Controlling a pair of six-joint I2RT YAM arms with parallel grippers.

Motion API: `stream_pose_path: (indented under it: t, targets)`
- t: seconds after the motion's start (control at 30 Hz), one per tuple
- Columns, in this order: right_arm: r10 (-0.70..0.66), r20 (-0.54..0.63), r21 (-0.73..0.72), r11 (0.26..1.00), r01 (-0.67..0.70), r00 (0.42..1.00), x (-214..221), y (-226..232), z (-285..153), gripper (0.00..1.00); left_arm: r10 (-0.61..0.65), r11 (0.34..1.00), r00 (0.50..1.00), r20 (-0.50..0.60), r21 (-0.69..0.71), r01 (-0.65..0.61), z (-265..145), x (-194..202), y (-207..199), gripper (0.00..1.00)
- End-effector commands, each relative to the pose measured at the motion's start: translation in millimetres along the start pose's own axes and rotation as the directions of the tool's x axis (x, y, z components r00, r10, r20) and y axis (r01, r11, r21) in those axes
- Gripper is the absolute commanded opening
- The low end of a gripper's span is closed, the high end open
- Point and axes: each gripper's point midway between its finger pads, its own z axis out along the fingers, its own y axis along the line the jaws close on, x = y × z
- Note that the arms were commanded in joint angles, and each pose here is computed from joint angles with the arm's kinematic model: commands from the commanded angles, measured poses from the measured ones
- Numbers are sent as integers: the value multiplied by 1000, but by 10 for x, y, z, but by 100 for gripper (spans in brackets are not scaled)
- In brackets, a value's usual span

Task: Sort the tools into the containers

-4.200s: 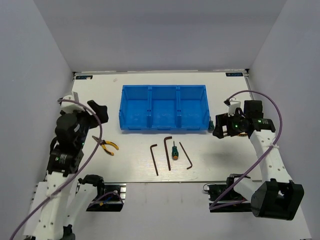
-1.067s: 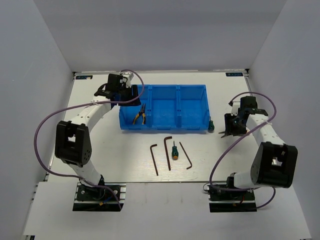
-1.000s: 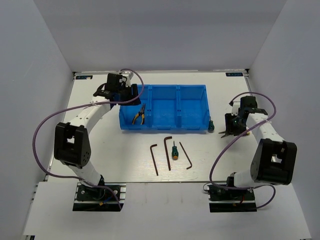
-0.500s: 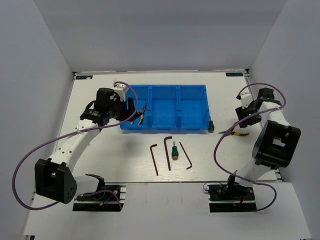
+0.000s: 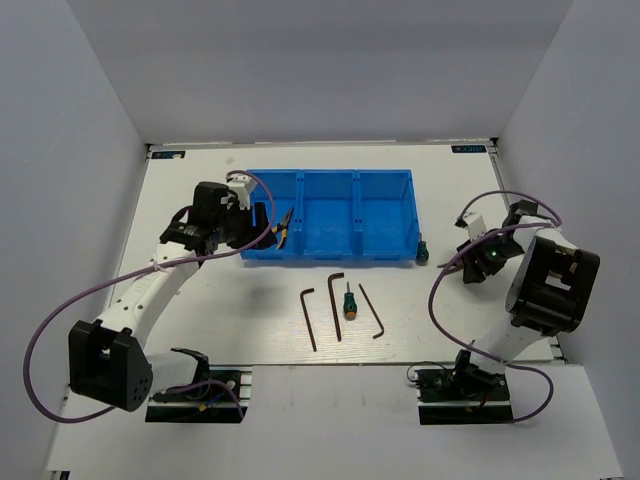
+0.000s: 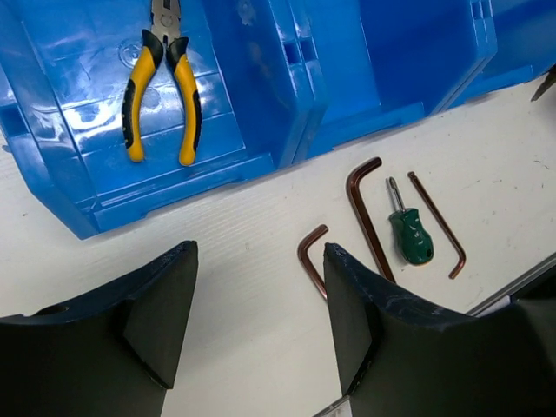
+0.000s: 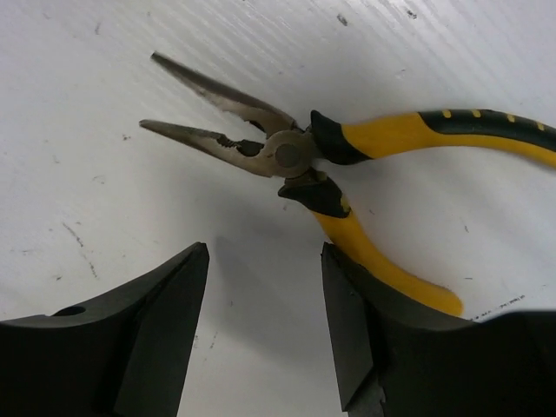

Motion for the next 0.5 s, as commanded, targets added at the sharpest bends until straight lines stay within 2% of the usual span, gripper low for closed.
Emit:
stream_pose_path:
  t: [0.0,0.13,0.23,0.3,0.33,0.47]
  targets:
    - [-63,8,61,996,62,998,-43,-220,65,61,1,1000,1000,19,24,-1,-71,-54,-89,70]
    - [-61,8,126,990,60,998,-70,-392,82,61,0,1000,1000,16,23,0,-118,-92,-113,70]
    - [-107,102,107,990,96,989,-268,-286,-45,60,-4,1000,1000,8,12,3,-141,-91,-104,70]
    - [-181,163,25,983,180,970,-377,-41,-153,60,-6,1000,1000,0,10,6,-145,-70,-100,70]
    - [-163,175,-57,983,175,971,-358,167,-201,60,-6,1000,1000,0,10,6,-145,-69,-100,70]
    - [-280,180,12,959,283,943,-405,91,-260,58,-6,1000,1000,-3,20,6,-120,-72,-111,70]
